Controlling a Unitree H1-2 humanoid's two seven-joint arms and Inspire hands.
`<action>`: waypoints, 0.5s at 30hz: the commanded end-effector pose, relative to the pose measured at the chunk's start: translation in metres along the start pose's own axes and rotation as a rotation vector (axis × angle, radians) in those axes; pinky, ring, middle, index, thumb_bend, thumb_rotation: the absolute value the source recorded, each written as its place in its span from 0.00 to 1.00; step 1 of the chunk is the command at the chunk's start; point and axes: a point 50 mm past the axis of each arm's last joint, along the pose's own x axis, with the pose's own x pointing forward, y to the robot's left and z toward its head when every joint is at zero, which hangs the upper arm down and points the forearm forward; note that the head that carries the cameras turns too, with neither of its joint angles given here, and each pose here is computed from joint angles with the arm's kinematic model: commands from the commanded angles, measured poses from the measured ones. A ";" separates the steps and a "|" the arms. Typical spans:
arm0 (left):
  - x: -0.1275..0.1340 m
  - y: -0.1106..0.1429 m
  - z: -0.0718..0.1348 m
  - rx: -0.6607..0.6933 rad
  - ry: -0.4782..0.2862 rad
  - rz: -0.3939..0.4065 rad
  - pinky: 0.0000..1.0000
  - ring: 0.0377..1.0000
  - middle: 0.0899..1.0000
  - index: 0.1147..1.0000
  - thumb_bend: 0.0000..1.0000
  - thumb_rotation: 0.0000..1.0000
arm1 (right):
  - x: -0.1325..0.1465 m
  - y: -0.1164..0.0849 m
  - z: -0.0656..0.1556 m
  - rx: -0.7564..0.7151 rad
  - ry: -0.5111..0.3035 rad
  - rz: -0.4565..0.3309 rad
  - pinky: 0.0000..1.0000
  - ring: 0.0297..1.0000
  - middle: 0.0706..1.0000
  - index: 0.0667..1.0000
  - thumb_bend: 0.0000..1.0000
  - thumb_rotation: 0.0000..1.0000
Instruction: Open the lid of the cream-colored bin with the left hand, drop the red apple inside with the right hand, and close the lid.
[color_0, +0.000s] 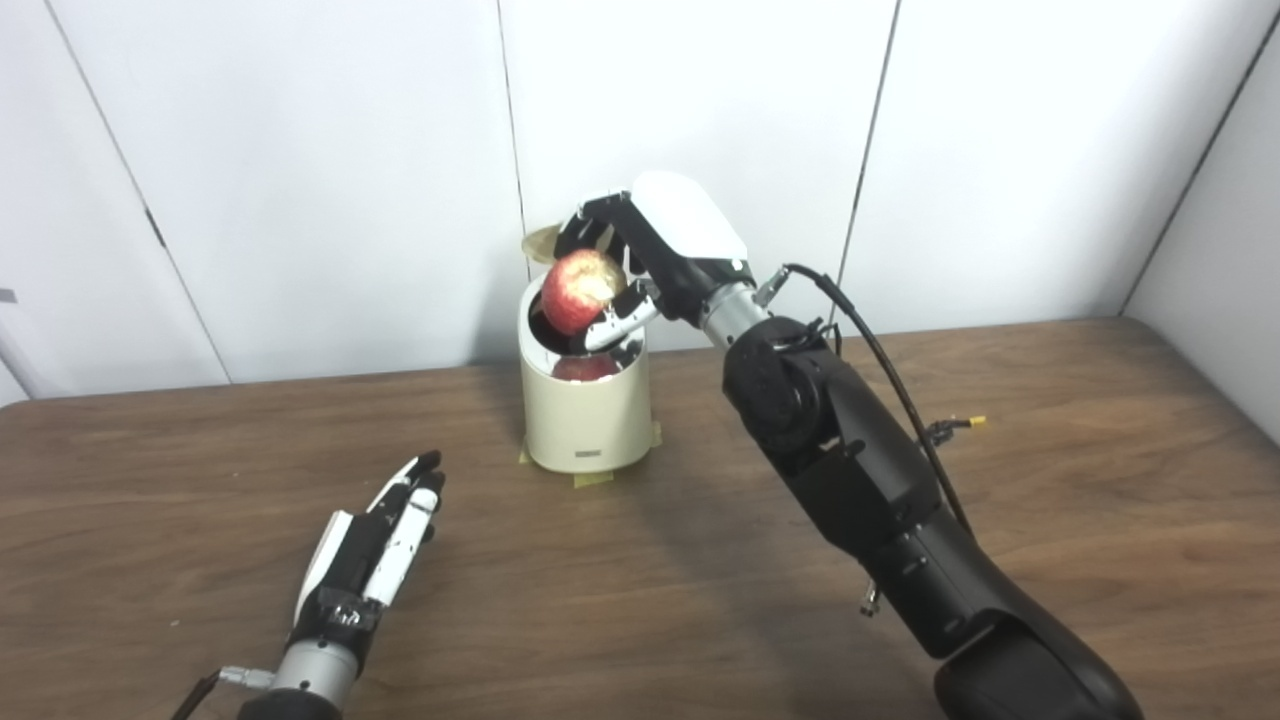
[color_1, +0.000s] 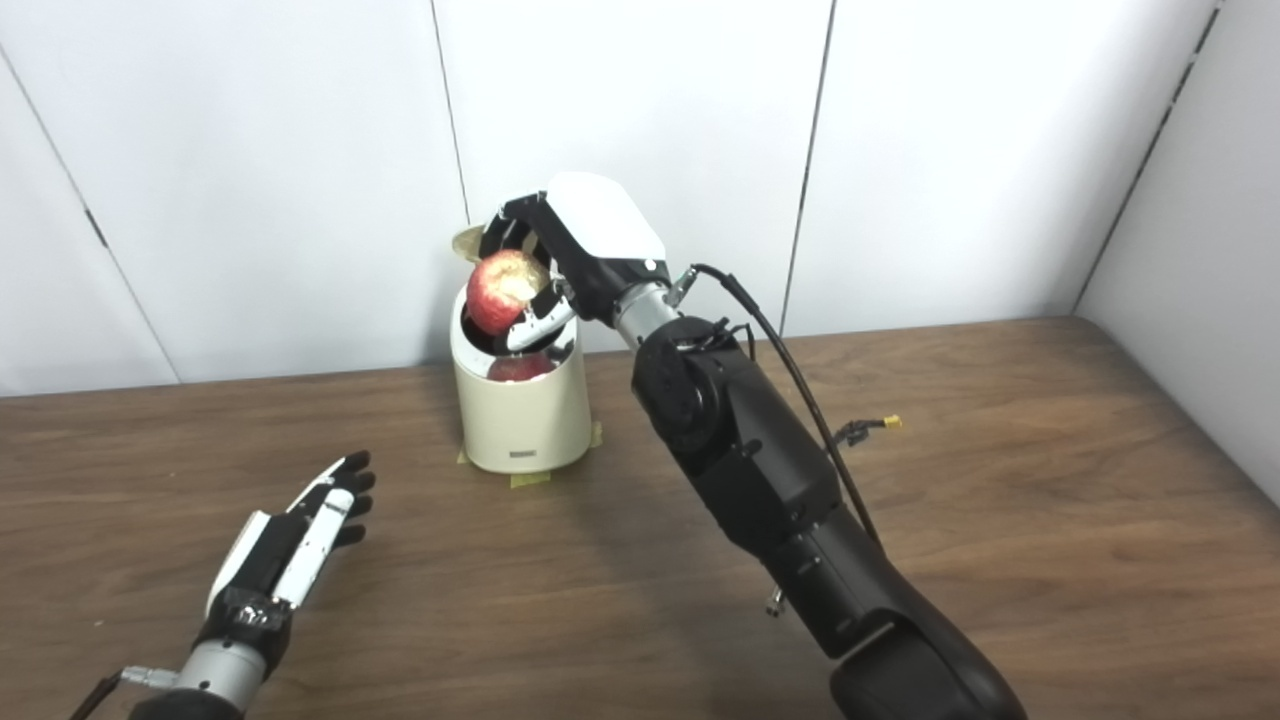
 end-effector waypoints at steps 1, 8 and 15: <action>0.005 0.003 0.012 0.015 -0.051 0.026 0.87 0.91 0.92 0.96 0.49 0.97 | 0.021 -0.026 0.019 -0.016 -0.080 -0.091 0.32 0.37 0.47 0.50 0.49 0.00; 0.006 0.001 0.013 0.019 -0.062 0.028 0.86 0.90 0.92 0.96 0.51 0.97 | 0.030 -0.021 0.013 -0.012 -0.069 -0.096 0.33 0.37 0.46 0.50 0.50 0.00; 0.008 0.000 0.014 0.027 -0.074 0.027 0.85 0.90 0.91 0.97 0.53 0.96 | 0.033 -0.022 0.011 -0.009 -0.059 -0.104 0.34 0.38 0.46 0.50 0.50 0.00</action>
